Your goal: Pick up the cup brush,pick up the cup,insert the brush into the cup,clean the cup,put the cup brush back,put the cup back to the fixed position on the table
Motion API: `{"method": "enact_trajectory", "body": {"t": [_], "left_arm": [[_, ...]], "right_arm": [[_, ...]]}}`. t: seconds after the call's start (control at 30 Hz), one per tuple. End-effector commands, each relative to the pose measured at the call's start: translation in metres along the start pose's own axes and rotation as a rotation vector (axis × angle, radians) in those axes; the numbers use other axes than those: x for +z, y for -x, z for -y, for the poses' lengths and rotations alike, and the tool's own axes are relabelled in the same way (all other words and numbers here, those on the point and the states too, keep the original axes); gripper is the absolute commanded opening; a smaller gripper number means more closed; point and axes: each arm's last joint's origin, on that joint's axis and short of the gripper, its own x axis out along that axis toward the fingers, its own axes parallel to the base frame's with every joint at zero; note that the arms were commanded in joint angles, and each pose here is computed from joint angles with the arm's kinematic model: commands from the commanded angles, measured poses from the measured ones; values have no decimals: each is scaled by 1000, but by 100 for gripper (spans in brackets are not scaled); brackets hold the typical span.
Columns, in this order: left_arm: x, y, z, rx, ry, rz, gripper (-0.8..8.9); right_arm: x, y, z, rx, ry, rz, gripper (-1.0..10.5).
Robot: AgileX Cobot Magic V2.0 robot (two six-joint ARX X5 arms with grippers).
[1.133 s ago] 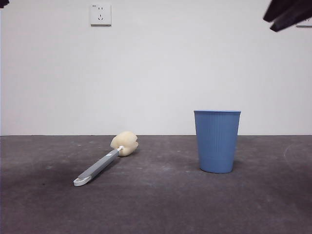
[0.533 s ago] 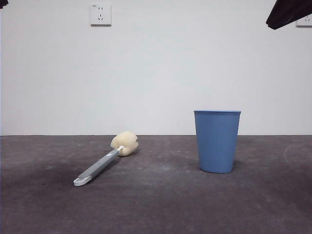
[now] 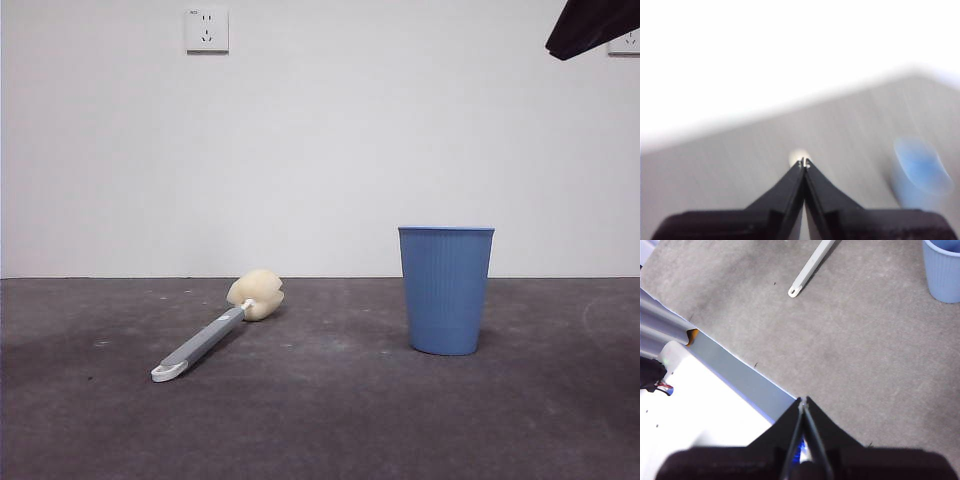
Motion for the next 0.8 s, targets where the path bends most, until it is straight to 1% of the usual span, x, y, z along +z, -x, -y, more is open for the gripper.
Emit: {"method": "enact_trajectory", "body": {"t": [0.03, 0.1, 0.17, 0.3, 0.47, 0.67, 0.8], "left_arm": [[-9, 11, -9, 112, -46, 199, -3], [-30, 16, -13, 179, -58, 270, -3], [-51, 16, -14, 207, -60, 276, -3], [-98, 14, -15, 240, -42, 227, -3], [-156, 8, -15, 258, 20, 155, -3], [-202, 2, -14, 255, 55, 93, -3], [-220, -1, -13, 253, 92, 75, -4]], "right_arm": [[1, 1, -1, 0, -2, 8, 2], [1, 1, -1, 0, -2, 8, 2], [1, 1, -1, 0, -2, 7, 2], [1, 1, -1, 0, -2, 7, 2], [1, 1, -1, 0, -2, 7, 2], [1, 1, -1, 0, -2, 7, 2], [1, 1, -1, 0, -2, 7, 2]]}}
